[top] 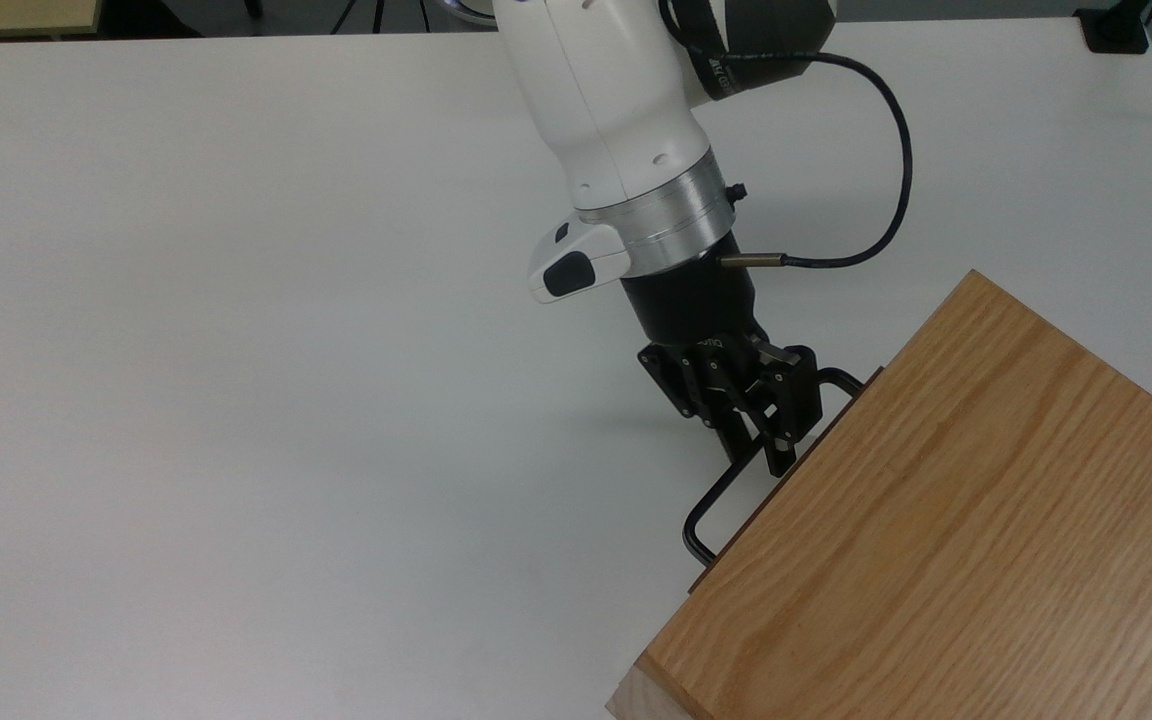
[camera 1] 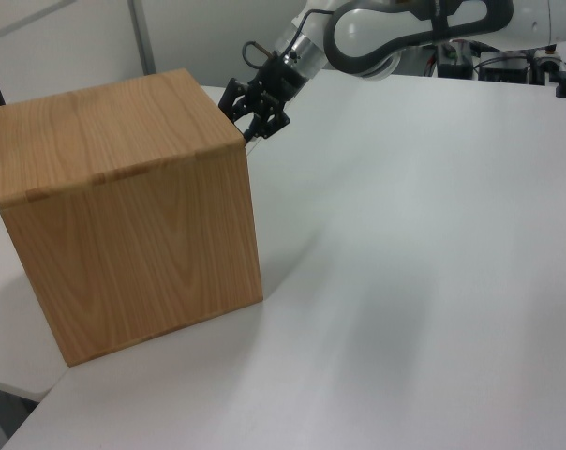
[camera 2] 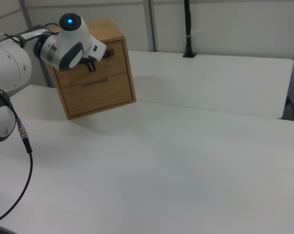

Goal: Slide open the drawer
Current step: 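Close the gripper around the black bar handle, then pull the handle away from the cabinet to slide the drawer out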

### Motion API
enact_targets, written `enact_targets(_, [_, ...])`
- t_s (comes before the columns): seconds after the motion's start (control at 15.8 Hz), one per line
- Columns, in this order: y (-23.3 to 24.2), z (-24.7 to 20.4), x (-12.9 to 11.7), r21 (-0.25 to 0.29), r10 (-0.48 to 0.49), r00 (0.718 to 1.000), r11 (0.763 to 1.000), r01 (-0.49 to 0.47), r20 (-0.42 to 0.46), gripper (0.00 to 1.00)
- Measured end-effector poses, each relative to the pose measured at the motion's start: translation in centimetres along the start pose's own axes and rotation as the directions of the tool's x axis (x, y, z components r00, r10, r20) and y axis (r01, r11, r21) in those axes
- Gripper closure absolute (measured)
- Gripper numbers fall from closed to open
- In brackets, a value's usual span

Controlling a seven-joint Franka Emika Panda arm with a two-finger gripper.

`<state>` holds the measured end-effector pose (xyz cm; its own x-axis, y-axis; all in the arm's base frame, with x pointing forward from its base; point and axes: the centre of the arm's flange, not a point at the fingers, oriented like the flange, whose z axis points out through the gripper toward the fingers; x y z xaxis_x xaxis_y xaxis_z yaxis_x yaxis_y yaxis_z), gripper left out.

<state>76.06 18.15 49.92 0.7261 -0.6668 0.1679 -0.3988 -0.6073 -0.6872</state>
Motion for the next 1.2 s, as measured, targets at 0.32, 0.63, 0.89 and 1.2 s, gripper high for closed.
enact_targets(0.32, [-0.5, 0.0, -0.2, 0.007, 0.024, 1.0, 1.0, -0.024, -0.002, 0.93])
enact_targets(0.63, [-0.2, -0.7, 0.3, 0.0, 0.049, 0.999, 0.999, -0.049, -0.002, 0.93])
enact_targets(0.89, [2.1, -4.3, 1.6, -0.09, 0.085, 0.994, 0.993, -0.079, 0.063, 0.93])
enact_targets(1.2, [6.1, -9.2, 2.5, -0.17, 0.095, 0.99, 0.983, -0.076, 0.108, 0.93])
